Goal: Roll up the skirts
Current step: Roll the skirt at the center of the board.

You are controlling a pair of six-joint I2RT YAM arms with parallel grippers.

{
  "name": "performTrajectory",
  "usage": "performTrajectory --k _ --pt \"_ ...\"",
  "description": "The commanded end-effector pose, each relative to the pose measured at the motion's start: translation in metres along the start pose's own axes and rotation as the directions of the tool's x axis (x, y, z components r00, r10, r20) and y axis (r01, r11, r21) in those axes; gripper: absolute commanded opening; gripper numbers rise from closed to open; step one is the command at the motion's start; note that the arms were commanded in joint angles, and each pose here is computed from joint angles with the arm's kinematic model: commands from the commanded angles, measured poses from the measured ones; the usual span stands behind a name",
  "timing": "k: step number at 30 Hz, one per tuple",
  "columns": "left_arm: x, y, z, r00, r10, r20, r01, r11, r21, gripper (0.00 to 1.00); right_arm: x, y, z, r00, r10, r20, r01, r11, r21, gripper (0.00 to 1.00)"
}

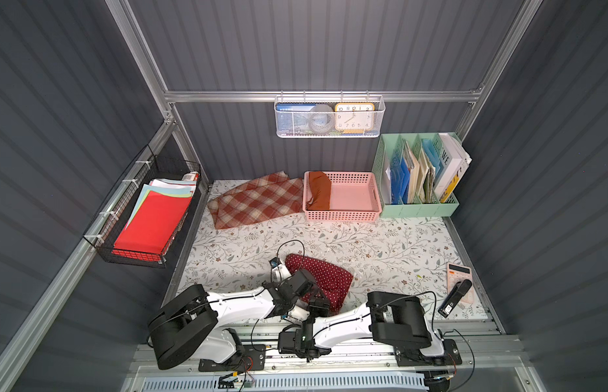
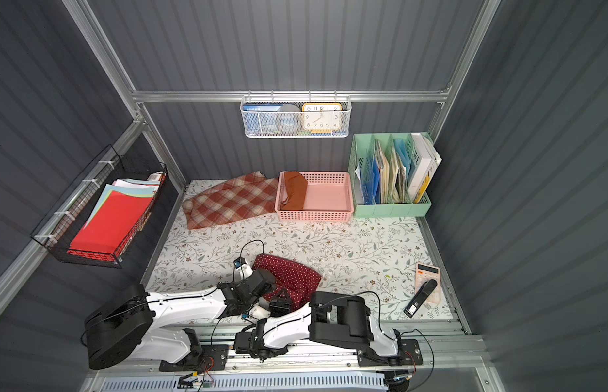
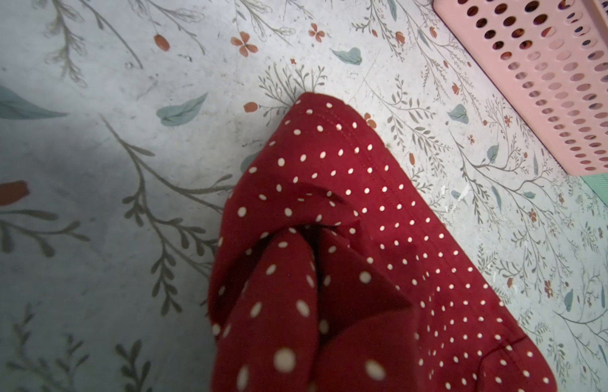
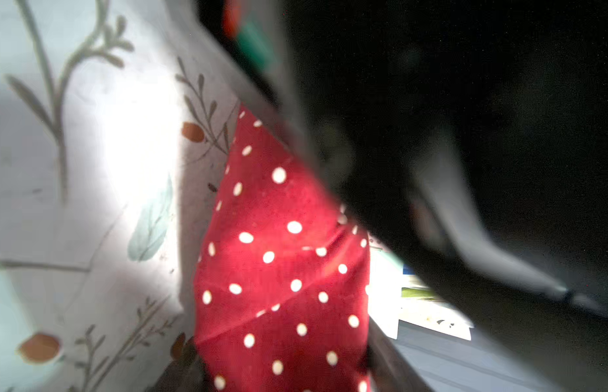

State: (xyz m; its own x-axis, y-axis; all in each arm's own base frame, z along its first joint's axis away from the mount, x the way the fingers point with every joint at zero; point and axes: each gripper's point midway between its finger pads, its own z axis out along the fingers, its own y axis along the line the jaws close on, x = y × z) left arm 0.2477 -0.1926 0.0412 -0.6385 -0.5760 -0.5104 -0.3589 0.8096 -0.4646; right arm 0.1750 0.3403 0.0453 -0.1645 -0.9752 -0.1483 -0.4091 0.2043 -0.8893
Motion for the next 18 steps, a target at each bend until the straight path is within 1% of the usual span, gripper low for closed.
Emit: performTrajectory --k 1,2,4,6,8,9,10,12,14,16,17,18 --pt "0.016 0.015 -0.014 0.996 0.028 -0.088 -0.030 0.999 -0.020 0.00 0.041 0.019 0.037 0.982 -0.088 -0.167 0.069 0.991 -0.115 0.33" --pt "0.015 0.016 -0.016 0.996 0.024 -0.087 -0.026 1.000 -0.017 0.00 0.043 0.022 0.037 0.980 -0.092 -0.175 0.068 0.988 -0.141 0.27" --pt "0.012 0.019 -0.021 0.996 0.020 -0.081 -0.022 1.000 -0.016 0.00 0.047 0.029 0.037 0.977 -0.104 -0.189 0.068 0.980 -0.185 0.19" --pt "0.010 0.022 -0.025 0.997 0.014 -0.075 -0.015 1.000 -0.012 0.01 0.049 0.035 0.037 0.973 -0.107 -0.204 0.060 0.973 -0.223 0.08" --pt "0.007 0.023 -0.029 0.998 0.004 -0.068 -0.004 1.000 0.000 0.12 0.051 0.040 0.037 0.970 -0.119 -0.213 0.064 0.966 -0.249 0.04" --pt "0.005 0.025 -0.031 0.998 0.001 -0.062 -0.001 1.000 0.000 0.15 0.053 0.042 0.037 0.968 -0.115 -0.221 0.052 0.961 -0.271 0.01" --pt "0.003 0.025 -0.033 0.998 -0.004 -0.055 0.004 1.000 0.004 0.23 0.053 0.045 0.036 0.968 -0.112 -0.225 0.041 0.954 -0.297 0.00" --pt "-0.005 0.028 -0.039 1.000 -0.008 -0.027 0.008 1.000 0.004 0.53 0.056 0.051 0.034 0.967 -0.105 -0.234 0.016 0.936 -0.352 0.00" --pt "-0.016 0.033 -0.047 1.000 -0.014 0.012 0.014 1.000 -0.006 0.76 0.057 0.059 0.028 0.965 -0.094 -0.244 -0.021 0.903 -0.430 0.00" --pt "-0.029 0.038 -0.056 0.998 -0.014 0.058 0.015 1.000 -0.022 0.94 0.056 0.071 0.016 0.965 -0.081 -0.249 -0.069 0.839 -0.539 0.00" --pt "-0.035 0.041 -0.061 0.996 -0.013 0.084 0.016 0.999 -0.031 0.99 0.054 0.075 0.009 0.967 -0.076 -0.242 -0.081 0.809 -0.582 0.00" --pt "-0.042 0.046 -0.066 0.994 -0.010 0.108 0.015 0.999 -0.044 1.00 0.057 0.073 0.012 0.960 -0.060 -0.272 -0.124 0.782 -0.611 0.00"
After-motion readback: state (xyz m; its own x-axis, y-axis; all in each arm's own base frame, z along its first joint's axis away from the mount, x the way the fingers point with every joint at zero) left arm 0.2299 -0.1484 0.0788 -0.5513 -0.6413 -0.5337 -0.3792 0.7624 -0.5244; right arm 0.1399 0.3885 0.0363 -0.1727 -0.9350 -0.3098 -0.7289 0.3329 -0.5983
